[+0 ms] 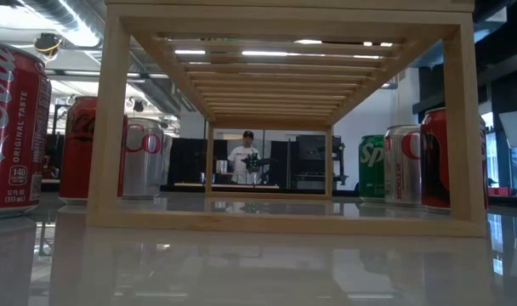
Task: Place canned beverage on shelf
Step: Put the left green soda can on the shelf
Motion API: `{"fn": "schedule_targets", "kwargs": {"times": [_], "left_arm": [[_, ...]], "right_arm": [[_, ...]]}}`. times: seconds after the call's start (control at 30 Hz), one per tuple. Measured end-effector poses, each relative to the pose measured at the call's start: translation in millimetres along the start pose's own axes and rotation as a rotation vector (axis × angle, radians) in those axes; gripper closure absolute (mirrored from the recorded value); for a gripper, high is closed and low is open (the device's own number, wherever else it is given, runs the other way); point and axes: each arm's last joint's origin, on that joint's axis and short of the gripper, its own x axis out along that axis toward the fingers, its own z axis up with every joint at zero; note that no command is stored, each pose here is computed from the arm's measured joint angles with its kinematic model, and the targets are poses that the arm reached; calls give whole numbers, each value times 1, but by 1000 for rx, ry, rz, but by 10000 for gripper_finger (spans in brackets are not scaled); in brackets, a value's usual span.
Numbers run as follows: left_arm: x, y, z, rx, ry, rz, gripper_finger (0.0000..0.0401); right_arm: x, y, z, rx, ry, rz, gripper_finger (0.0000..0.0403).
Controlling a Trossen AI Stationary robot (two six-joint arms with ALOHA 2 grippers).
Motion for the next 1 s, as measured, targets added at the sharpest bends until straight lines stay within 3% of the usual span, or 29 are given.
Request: {"fn": "schedule_targets", "kwargs": {"times": [0.23, 0.47, 0.77, 1.0], "left_arm": [[0, 0, 0, 0, 0, 0, 112], [0, 0, 0, 0, 0, -1, 112], [0, 0, 0, -5, 0, -1, 112], [0, 0, 0, -6, 0, -1, 112]], "right_arm": [[12, 7, 10, -11, -22, 92, 91], [30, 20, 16, -123, -47, 231, 12], [68, 28, 20, -190, -7, 131, 32], [104, 15, 17, -121, 21, 90, 35]]}}
